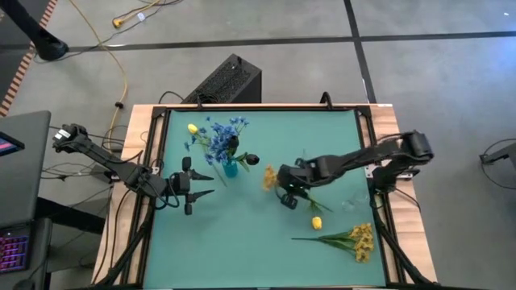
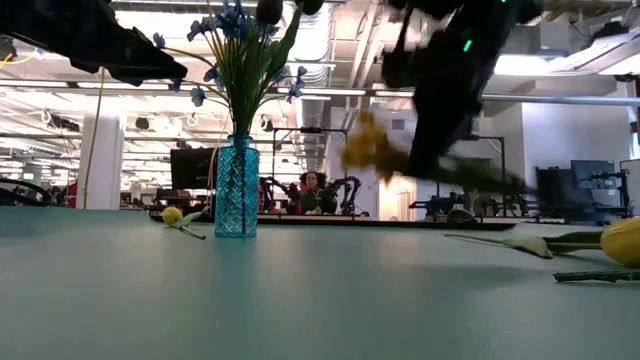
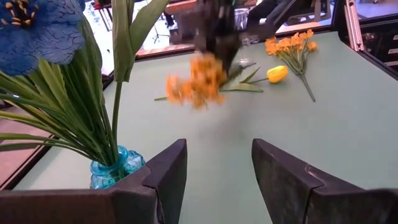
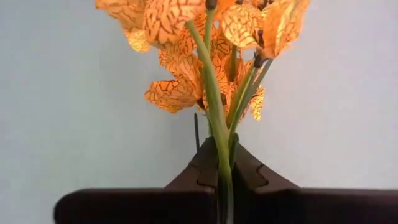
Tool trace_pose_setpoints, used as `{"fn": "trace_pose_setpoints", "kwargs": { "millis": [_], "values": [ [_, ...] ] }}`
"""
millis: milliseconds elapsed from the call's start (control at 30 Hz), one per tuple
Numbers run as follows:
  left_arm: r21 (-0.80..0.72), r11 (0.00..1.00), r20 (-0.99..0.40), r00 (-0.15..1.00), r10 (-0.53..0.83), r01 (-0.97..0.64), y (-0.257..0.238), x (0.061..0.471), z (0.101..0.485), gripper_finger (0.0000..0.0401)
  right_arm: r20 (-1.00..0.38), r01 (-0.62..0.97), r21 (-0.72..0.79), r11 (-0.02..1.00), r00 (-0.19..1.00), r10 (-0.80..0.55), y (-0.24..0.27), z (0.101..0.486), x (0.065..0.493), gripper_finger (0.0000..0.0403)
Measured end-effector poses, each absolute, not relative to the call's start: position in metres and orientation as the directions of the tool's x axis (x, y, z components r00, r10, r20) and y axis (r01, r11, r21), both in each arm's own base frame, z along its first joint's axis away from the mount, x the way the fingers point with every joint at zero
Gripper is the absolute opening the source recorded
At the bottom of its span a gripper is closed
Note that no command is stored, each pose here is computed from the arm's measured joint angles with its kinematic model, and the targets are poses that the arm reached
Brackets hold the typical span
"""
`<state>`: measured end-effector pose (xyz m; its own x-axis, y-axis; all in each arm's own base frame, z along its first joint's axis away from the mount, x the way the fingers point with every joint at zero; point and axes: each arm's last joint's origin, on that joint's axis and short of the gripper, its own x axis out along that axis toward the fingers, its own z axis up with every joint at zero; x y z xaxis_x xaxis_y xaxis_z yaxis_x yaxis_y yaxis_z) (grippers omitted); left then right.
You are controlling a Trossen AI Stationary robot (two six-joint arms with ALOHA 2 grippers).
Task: Sort flowers into vase by color
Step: Put the top yellow flowers into the transparent vase
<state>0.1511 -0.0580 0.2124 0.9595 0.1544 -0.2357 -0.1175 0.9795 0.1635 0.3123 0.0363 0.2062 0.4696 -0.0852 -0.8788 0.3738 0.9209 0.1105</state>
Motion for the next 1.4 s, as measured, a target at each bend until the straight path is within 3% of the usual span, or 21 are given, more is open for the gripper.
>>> {"fn": "trace_pose_setpoints", "kwargs": {
  "millis": [200,400,600,967,1400],
  "values": [
    [0.158,0.98,-0.235,0.96,0.155,-0.119,-0.058,0.151,0.212,0.0171,-0.767,0.403,-0.002,0.915,0.586,-0.26,0.065,0.259,0.27,0.0054],
    [0.151,0.981,-0.235,0.96,0.154,-0.121,-0.058,0.151,0.212,0.0171,-0.559,0.401,0.045,0.915,0.769,-0.31,0.091,0.312,0.217,0.0034],
    [0.141,0.982,-0.234,0.96,0.155,-0.124,-0.058,0.151,0.213,0.0171,-0.33,0.391,0.054,0.919,0.876,-0.353,0.108,0.347,0.162,0.0045],
    [0.14,0.982,-0.232,0.96,0.155,-0.125,-0.058,0.151,0.213,0.0171,-0.112,0.403,0.003,0.915,0.91,-0.4,0.112,0.365,0.105,0.0041],
    [0.142,0.981,-0.231,0.959,0.163,-0.133,-0.058,0.151,0.213,0.0171,-0.094,0.295,-0.024,0.955,0.951,-0.296,0.097,0.371,0.076,0.0042]
  ]
}}
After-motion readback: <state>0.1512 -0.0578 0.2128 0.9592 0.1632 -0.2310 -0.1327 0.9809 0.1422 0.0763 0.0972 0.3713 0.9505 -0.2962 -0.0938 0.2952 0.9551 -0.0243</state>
